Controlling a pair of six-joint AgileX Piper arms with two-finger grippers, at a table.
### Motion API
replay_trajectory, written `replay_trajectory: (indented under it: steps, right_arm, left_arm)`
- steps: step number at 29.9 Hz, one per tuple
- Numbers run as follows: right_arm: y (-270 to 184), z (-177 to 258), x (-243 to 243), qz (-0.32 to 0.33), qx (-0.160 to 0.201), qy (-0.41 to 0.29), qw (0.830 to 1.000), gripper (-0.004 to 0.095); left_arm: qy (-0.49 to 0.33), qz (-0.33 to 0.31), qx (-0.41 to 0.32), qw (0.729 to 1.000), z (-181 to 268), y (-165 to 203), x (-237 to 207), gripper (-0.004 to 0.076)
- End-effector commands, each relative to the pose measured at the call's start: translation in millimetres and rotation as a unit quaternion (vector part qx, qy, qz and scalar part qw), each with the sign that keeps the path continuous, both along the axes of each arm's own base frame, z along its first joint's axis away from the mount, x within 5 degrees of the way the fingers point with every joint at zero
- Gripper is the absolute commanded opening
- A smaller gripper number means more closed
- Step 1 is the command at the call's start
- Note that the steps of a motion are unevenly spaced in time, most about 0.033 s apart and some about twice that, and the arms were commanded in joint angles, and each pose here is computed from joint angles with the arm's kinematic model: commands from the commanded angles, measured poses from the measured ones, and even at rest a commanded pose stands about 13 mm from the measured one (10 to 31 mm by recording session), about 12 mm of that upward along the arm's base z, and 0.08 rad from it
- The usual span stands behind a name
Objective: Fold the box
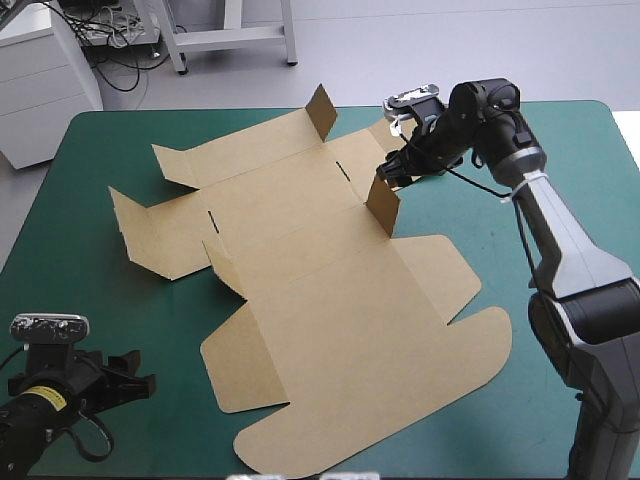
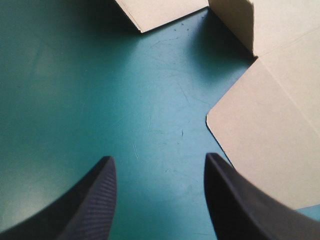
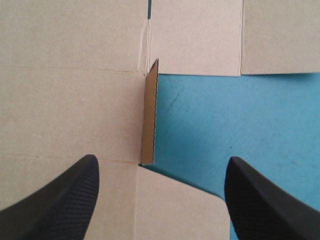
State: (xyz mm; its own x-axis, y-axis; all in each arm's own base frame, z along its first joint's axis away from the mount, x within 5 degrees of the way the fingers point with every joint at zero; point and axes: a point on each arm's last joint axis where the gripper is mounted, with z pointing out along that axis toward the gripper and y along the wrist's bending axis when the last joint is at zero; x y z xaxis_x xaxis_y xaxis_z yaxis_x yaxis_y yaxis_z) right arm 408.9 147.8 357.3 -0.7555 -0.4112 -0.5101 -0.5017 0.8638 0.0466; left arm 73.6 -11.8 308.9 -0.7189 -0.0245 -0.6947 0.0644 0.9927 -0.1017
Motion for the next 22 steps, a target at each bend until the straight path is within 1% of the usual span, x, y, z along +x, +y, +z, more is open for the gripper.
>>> replay_trajectory:
  steps: [1,8,12,17,22]
  right_arm:
    - [1.0,27.5,-1.2,0.004,0.018,-0.046,0.999,0.0661]
    - [11.3,0.0,17.2,0.011,0.021,-0.022,0.999,0.0661]
    - [21.3,-20.4,24.3,0.019,0.012,-0.003,1.0,0.066]
    - [29.5,-33.7,27.3,0.028,0.007,0.009,1.0,0.0657]
    - [30.9,-43.1,30.4,0.029,0.004,0.021,0.999,0.061]
  left_arm:
    - [-0.03,0.002,-0.005,1.0,12.2,-0.4,4.1,0.0379]
    - [-0.028,0.003,-0.008,1.0,12.1,-0.6,3.9,0.0379]
    - [-0.028,0.002,-0.007,1.0,12.0,-0.6,3.8,0.0379]
    - [-0.028,0.003,-0.008,1.0,12.0,-0.6,3.8,0.0379]
    - [-0.025,0.003,-0.007,1.0,11.7,-0.6,3.5,0.0379]
